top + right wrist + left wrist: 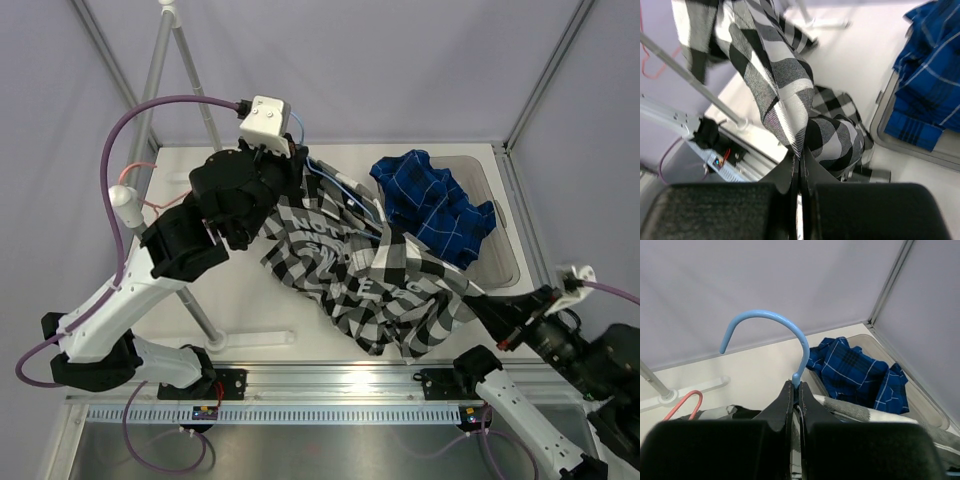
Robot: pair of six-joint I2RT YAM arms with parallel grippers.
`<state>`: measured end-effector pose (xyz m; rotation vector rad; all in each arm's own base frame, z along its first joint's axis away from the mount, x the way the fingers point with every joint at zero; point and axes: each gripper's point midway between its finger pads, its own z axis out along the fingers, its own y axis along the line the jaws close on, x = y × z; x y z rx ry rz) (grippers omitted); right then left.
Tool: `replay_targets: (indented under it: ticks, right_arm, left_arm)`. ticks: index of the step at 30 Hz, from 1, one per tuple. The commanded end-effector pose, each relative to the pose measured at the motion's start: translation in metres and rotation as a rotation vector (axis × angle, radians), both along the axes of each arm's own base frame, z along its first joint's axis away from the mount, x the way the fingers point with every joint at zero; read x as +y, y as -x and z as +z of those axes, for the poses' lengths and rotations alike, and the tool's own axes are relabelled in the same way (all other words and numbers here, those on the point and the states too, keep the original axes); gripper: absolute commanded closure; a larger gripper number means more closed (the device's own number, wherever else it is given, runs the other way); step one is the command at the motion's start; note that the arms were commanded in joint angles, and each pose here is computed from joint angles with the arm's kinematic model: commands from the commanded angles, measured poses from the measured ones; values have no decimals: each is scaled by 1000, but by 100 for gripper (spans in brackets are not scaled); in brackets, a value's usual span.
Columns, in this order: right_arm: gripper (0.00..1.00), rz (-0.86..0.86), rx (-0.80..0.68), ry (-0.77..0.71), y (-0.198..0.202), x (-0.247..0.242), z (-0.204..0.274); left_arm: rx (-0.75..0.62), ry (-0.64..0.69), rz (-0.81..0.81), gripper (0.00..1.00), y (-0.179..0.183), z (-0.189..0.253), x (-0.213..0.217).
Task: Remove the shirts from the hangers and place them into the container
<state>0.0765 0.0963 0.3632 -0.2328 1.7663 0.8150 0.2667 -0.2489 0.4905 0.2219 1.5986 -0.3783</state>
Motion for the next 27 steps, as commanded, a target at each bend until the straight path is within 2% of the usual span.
replay_targets:
  ticks: [1,2,3,6,10,13,16,17,20,27]
  right_arm:
    - [100,-232,-58,-121,12,-46,15]
    - [100,-316,-70,-135,9,-61,14]
    - [100,-344,-91,-159,15,-70,12]
    - [100,-444,-115,-236,20,-91,9]
    - [100,-551,-115,-329,11,-105,7]
    - [100,-577,-53,-279,-15,-94,0]
    - [100,-473,16,-194,-50,-54,-9]
    - [100,-372,90,-146,-62,-25,-24]
    - [100,-171,145,-160,-81,27,-28]
    - [100,-59,230,-214,-120,76,-48]
  left_arm:
    - [-177,135,114,100,1,78,51]
    - [-192,156,113,100,4,89,55]
    - [-225,204,100,100,12,111,64]
    - [-252,272,19,100,27,141,65]
    - [-212,320,-208,100,51,140,34]
    - [-177,337,-320,100,68,130,24]
    - [-147,337,-349,100,73,115,21]
    - [-139,334,-350,100,73,110,20]
    - [-128,352,-373,100,76,109,17]
    - [-95,418,-541,100,94,123,-12]
